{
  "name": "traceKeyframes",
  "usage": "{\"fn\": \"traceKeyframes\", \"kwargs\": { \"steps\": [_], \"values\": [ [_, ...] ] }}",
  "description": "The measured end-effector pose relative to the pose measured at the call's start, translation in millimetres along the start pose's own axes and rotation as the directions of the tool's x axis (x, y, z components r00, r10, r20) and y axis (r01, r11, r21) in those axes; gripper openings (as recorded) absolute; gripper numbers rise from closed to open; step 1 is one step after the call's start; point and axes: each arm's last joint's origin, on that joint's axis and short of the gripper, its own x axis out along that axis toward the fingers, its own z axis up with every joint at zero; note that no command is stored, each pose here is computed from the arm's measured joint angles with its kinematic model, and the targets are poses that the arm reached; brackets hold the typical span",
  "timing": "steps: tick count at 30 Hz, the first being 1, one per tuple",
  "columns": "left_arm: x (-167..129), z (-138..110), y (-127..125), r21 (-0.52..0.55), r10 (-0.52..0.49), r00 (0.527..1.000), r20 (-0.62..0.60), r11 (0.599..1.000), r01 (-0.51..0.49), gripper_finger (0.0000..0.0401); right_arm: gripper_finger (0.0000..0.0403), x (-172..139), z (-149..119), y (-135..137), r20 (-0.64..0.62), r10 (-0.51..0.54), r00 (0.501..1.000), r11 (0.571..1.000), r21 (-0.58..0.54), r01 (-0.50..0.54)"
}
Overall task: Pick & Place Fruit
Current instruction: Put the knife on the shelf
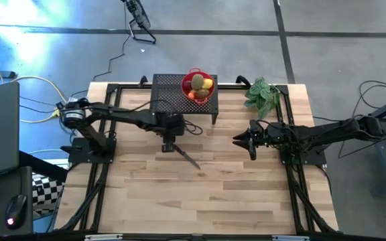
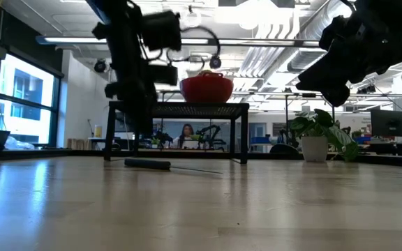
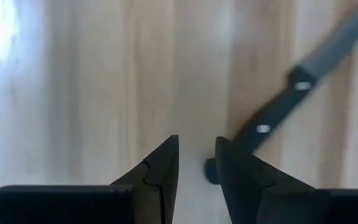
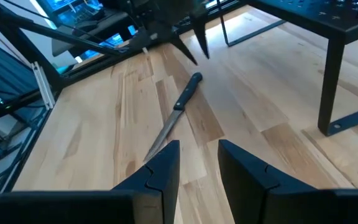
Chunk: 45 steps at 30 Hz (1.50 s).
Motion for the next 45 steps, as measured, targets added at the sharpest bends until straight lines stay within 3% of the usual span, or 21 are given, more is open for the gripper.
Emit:
{"fn": "traceKeyframes", "kwargs": {
  "steps": [12,32,45],
  "values": [
    [38,-3,1,-0.047,0.004,0.995,-0.103,0.999,-0.008,0.01,0.0103,0,0,0,-0.004,-0.006,1.0,1.0,-0.002,0.006],
    [43,-8,1,-0.109,0.042,0.987,-0.153,0.992,-0.059,0.0099,0.0103,0,-2,-1,-0.016,-0.012,1.0,1.0,-0.002,0.012],
    [42,-12,-4,-0.204,-0.107,0.978,-0.181,0.977,0.07,0.0099,0.0103,0,-2,-1,-0.017,-0.012,1.0,1.0,-0.005,0.012]
  ]
}}
